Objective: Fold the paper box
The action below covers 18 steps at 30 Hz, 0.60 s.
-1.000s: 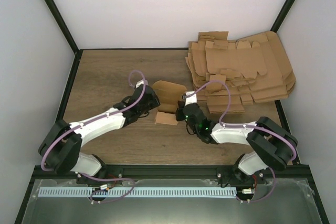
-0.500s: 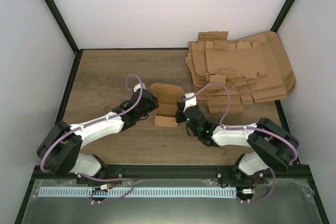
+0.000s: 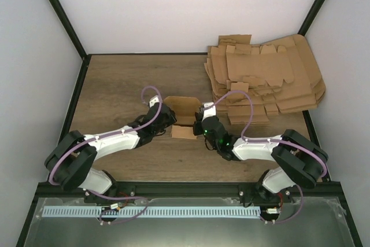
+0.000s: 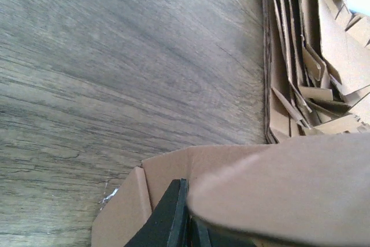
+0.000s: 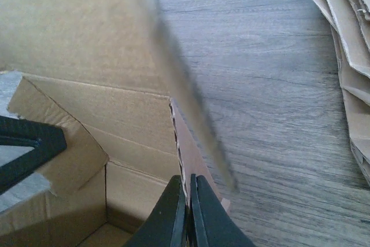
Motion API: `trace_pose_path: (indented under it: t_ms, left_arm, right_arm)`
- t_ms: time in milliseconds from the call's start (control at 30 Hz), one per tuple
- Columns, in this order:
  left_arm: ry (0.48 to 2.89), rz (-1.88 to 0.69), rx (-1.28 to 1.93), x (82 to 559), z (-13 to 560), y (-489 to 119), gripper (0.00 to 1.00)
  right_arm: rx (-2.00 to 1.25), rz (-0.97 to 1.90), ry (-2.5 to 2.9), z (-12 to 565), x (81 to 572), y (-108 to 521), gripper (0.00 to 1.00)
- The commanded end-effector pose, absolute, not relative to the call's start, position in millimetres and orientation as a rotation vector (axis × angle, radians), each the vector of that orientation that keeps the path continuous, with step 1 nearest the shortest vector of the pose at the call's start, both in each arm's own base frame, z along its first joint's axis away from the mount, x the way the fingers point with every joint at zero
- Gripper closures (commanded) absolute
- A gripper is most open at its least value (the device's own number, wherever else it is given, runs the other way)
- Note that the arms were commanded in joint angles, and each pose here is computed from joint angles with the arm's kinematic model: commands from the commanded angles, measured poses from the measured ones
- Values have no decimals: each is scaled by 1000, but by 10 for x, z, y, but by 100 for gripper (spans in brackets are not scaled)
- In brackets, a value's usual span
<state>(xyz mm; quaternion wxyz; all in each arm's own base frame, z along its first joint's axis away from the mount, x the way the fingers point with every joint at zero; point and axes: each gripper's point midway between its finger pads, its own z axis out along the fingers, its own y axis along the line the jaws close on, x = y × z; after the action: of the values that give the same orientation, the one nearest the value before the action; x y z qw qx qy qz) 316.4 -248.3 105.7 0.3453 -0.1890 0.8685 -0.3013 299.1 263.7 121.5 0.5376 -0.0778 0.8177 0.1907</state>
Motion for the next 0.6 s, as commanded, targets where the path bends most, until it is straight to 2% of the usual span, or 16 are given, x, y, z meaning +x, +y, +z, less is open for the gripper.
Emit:
trace_pose_path:
  t_ms: [0,133,300,433,467,567]
  left_arm:
    - [2367,-687,-456,3013,763,-2447,96]
    - [2369,-654,-430,3002,773,-2408,96]
    - [2358,-559,-361,3015,794,-2309,96]
    - [2347,-517,-309,3026,838,-2269,96]
    - [2345,-508,-297,3029,844,-2260,96]
    - [2341,-490,-264,3034,871,-2254,96]
  right_arm:
    - [-174,450,1982,1221,3009,2726,99]
    - [-154,412,2041,1194,3024,2712,99]
    - [-187,382,2140,1114,2960,2712,86]
    - [-224,391,2223,1108,2897,2774,81]
    - [-233,398,2236,1128,2879,2788,72]
    - [-260,436,2262,1196,2807,2795,61]
